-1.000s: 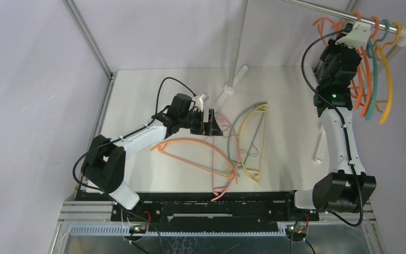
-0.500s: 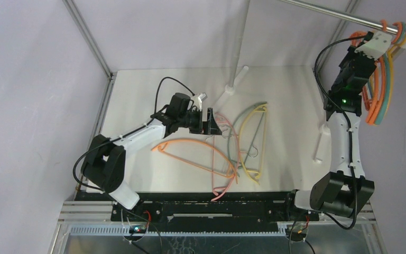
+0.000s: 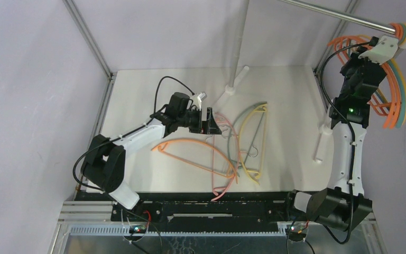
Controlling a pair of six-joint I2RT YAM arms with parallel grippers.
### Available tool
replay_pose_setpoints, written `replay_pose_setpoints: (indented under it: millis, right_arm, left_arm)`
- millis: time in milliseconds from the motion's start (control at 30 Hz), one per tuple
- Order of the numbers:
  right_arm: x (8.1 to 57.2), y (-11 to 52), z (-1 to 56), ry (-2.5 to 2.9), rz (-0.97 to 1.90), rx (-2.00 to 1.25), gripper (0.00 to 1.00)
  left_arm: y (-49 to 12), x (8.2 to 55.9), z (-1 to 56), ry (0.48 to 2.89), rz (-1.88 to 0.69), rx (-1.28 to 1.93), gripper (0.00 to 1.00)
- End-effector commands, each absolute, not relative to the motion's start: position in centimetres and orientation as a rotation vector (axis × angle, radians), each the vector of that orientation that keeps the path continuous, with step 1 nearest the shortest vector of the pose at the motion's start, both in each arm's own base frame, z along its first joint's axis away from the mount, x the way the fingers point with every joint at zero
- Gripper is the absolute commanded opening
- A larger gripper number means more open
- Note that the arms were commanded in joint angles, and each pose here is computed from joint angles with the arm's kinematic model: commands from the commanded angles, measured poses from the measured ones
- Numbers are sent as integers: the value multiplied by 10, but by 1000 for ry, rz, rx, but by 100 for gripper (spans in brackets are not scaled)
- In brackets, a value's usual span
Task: Organize the hangers
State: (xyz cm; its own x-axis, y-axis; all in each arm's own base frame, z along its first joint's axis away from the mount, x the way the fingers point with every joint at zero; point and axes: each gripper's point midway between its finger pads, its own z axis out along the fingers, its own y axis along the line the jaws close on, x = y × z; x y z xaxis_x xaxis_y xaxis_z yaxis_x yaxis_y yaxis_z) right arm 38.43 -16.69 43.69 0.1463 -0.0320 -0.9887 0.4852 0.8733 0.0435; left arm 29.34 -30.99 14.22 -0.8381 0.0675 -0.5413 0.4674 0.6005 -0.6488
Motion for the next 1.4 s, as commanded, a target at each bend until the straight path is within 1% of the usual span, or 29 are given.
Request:
replay_pose_setpoints:
  millis: [0,100,200,367,467,533,700,767,900,1167,1367]
  right_arm:
    - [375,-138,453,1373,-259,295,37]
    - [374,-122,453,1394,-191,243,54]
    - [375,-101,450,1444,-97,171,65]
    - [371,-61,443,1494,22,108,72]
    - [368,-25,428,1555,92,63,72]
    - [365,16,411,1609,156,1,72]
    - [344,82,371,1706,276,-88,72]
    - [335,98,339,1787,327,-106,70]
    - [310,127,283,1937,455,-165,63]
    - [249,180,204,2111,627,-353,62]
    - [226,210,163,2205,706,-476,61]
  left_arm:
    - [-311,295,150,2298,-1171,464,100]
    - [-311,297,150,2299,-1167,458,100]
    - [-310,299,150,2300,-1161,449,99]
    - [-307,302,148,2309,-1135,426,99]
    - [-304,302,148,2312,-1118,416,100]
    - [-302,301,144,2329,-1101,404,99]
    - [-293,296,131,2372,-1052,354,99]
    - [-287,294,125,2389,-1019,317,100]
    - [-273,286,115,2410,-960,230,98]
    - [-252,277,101,2423,-882,52,96]
    - [-241,275,94,2429,-835,-70,96]
